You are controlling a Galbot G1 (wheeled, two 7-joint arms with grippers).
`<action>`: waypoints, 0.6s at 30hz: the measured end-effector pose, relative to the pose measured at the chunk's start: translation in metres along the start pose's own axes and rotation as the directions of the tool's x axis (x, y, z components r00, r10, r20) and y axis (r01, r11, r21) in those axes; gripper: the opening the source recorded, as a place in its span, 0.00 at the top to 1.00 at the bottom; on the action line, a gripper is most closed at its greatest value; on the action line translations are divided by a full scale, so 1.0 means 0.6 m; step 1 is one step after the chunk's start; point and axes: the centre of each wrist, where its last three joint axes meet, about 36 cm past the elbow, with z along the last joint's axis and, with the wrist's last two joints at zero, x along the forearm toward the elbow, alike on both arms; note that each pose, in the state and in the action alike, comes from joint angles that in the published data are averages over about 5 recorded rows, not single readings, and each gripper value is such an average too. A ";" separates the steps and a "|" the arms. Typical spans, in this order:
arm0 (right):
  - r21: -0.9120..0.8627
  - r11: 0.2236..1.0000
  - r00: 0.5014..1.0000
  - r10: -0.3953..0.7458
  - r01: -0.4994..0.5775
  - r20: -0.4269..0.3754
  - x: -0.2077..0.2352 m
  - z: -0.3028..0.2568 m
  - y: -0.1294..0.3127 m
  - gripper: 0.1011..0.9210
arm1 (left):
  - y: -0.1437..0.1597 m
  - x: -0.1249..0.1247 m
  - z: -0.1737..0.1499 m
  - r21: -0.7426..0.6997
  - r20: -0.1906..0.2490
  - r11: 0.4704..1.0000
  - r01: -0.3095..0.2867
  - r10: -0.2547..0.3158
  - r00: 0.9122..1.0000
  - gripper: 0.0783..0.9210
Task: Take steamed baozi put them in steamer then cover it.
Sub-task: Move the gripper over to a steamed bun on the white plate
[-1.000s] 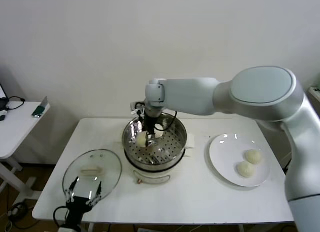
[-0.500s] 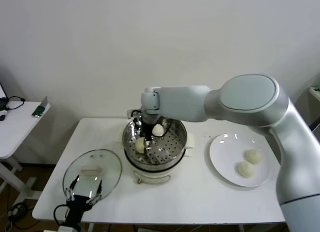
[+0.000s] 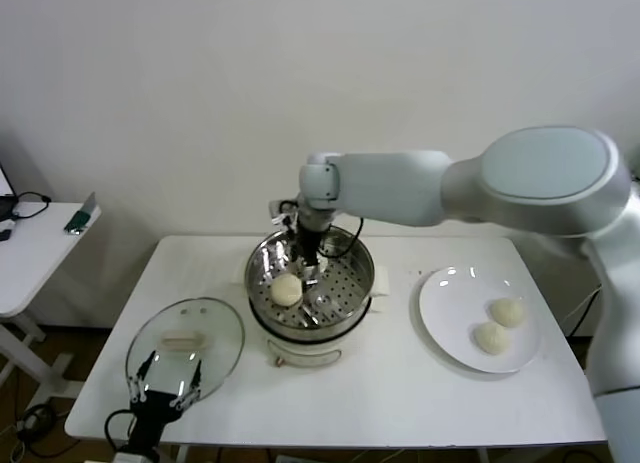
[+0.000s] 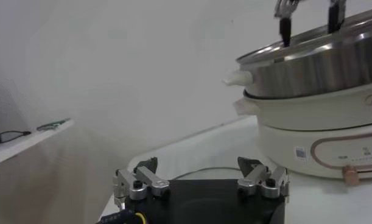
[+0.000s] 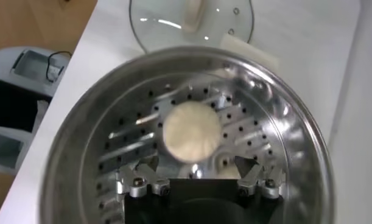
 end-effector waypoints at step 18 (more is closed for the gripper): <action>-0.167 0.986 0.995 -0.029 0.012 -0.098 0.067 0.389 0.209 0.12 | 0.003 0.002 -0.018 -0.007 -0.004 1.000 -0.001 0.001 1.000 0.12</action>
